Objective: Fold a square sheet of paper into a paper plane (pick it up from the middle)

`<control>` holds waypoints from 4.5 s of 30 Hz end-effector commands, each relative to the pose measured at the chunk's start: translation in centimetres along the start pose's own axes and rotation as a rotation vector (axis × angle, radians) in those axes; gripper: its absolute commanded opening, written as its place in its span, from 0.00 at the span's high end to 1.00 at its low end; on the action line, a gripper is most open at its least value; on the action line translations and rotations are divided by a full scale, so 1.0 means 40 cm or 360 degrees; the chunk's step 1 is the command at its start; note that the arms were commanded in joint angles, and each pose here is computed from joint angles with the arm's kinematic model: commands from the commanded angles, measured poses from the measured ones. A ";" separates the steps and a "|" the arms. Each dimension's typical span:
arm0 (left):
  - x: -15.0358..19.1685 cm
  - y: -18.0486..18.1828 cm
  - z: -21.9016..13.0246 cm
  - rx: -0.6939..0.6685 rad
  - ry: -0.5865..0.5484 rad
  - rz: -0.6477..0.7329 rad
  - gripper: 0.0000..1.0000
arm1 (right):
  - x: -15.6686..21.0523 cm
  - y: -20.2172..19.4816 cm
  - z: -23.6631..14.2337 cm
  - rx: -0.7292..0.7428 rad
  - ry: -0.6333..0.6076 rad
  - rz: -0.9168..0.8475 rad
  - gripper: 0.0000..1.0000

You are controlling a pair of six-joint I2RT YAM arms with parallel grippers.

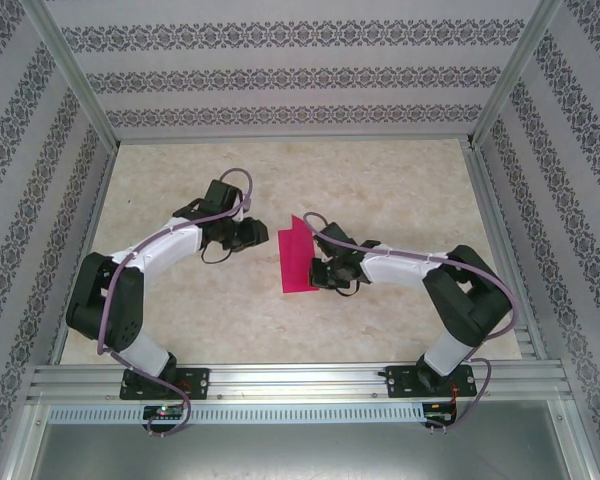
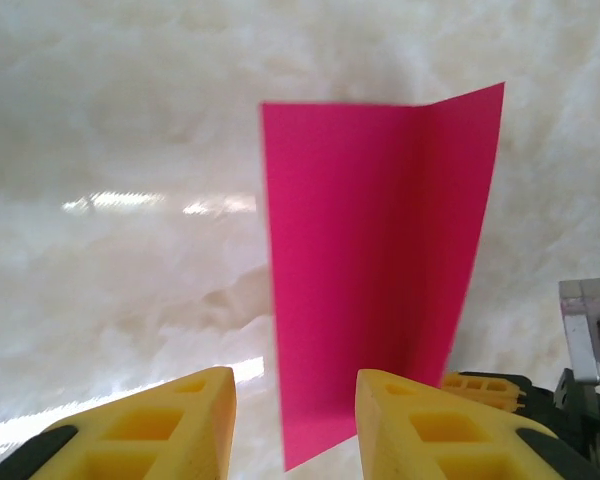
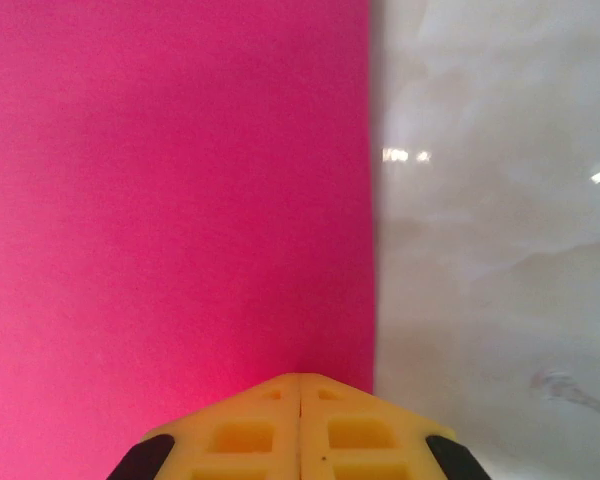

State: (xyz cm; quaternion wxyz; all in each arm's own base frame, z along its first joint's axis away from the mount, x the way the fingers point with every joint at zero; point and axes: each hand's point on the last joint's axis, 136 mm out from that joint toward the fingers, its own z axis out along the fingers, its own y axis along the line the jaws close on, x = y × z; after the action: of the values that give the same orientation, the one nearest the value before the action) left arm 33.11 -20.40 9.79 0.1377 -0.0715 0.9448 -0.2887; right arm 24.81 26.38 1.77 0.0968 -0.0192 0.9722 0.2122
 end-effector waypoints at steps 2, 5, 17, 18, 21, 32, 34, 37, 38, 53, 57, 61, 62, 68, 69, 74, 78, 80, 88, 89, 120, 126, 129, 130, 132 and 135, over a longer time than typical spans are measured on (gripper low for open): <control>0.021 0.040 -0.017 -0.0056 -0.0042 -0.0041 0.63 | -0.003 0.042 0.017 0.0010 -0.0012 0.0042 0.93; 0.039 0.061 -0.028 -0.0082 -0.0061 -0.0046 0.63 | 0.003 0.088 0.029 -0.0068 -0.0006 0.0040 0.93; 0.097 0.054 -0.058 0.0073 -0.0084 -0.0034 0.64 | -0.066 0.182 0.039 -0.0177 -0.0099 0.0065 0.93; 0.102 0.051 -0.060 0.0088 -0.0080 -0.0028 0.64 | -0.079 0.183 0.028 -0.0173 -0.0116 0.0051 0.92; 0.109 0.045 -0.066 0.0111 -0.0081 -0.0001 0.65 | -0.123 0.172 0.005 -0.0134 -0.0159 0.0035 0.91; 0.137 -0.023 -0.043 0.0233 -0.0044 0.0036 0.66 | -0.262 0.090 0.058 0.0108 -0.0128 -0.0038 0.85; 0.147 -0.032 -0.032 0.0240 -0.0029 0.0038 0.67 | -0.271 0.074 0.063 0.0136 -0.0125 -0.0031 0.84; 0.160 -0.041 -0.016 0.0235 -0.0014 0.0043 0.67 | -0.281 0.062 0.050 0.0167 -0.0149 -0.0037 0.78; 0.163 -0.039 -0.009 0.0224 -0.0009 0.0040 0.67 | -0.283 0.062 0.042 0.0172 -0.0162 -0.0041 0.77; 0.143 -0.075 0.099 0.0310 0.0095 0.0076 0.37 | -0.293 0.079 -0.092 0.0048 -0.0356 -0.0007 0.54; 0.128 -0.112 0.106 0.0423 0.0085 0.0086 0.38 | -0.292 0.072 -0.110 0.0021 -0.0374 0.0016 0.51; 0.104 -0.120 0.089 0.0420 0.0001 0.0073 0.40 | -0.287 0.070 -0.108 -0.0029 -0.0357 0.0053 0.53; 0.099 -0.123 0.082 0.0422 -0.0019 0.0076 0.41 | -0.288 0.070 -0.108 -0.0045 -0.0356 0.0065 0.54; 0.090 -0.171 0.048 0.0561 -0.0064 0.0124 0.43 | -0.288 0.070 -0.100 -0.0099 -0.0337 0.0096 0.65; 0.091 -0.178 0.048 0.0588 -0.0056 0.0130 0.43 | -0.287 0.067 -0.096 -0.0101 -0.0331 0.0102 0.66; 0.091 -0.187 0.066 0.0611 -0.0007 0.0126 0.43 | -0.283 0.062 -0.078 -0.0123 -0.0298 0.0115 0.66; 0.094 -0.206 0.086 0.0663 0.0069 0.0148 0.45 | -0.281 0.057 -0.064 -0.0137 -0.0276 0.0128 0.64; 0.098 -0.216 0.097 0.0683 0.0109 0.0164 0.49 | -0.279 0.060 -0.059 -0.0147 -0.0261 0.0125 0.63; 0.096 -0.213 0.131 0.0626 0.0172 0.0204 0.72 | -0.293 0.053 -0.073 -0.0139 -0.0276 0.0131 0.62; 0.095 -0.210 0.135 0.0601 0.0181 0.0215 0.78 | -0.298 0.045 -0.084 -0.0125 -0.0291 0.0141 0.62; 0.105 -0.240 0.035 0.0217 0.0593 0.1390 1.00 | -0.240 -0.126 -0.330 -0.0227 -0.0727 0.0298 0.61; 0.080 -0.213 0.087 0.0125 0.0581 0.1366 1.00 | -0.211 -0.054 -0.277 -0.0418 -0.0655 0.0162 0.69; 0.052 -0.178 0.115 -0.0020 0.0555 0.1321 1.00 | -0.211 -0.008 -0.232 -0.0470 -0.0607 0.0112 0.73; 0.044 -0.166 0.123 -0.0069 0.0547 0.1306 1.00 | -0.214 0.006 -0.215 -0.0485 -0.0591 0.0109 0.74; 0.034 -0.142 0.132 -0.0155 0.0540 0.1283 1.00 | -0.220 0.032 -0.183 -0.0517 -0.0562 0.0100 0.77; 0.023 -0.118 0.131 -0.0237 0.0525 0.1250 0.97 | -0.227 0.061 -0.133 -0.0536 -0.0508 0.0091 0.80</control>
State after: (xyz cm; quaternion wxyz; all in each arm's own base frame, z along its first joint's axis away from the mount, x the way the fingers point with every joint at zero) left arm 32.83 -28.12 8.07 0.0648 0.3500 0.9157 -0.1866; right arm 30.80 23.85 7.43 0.2148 0.0397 0.9168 0.3344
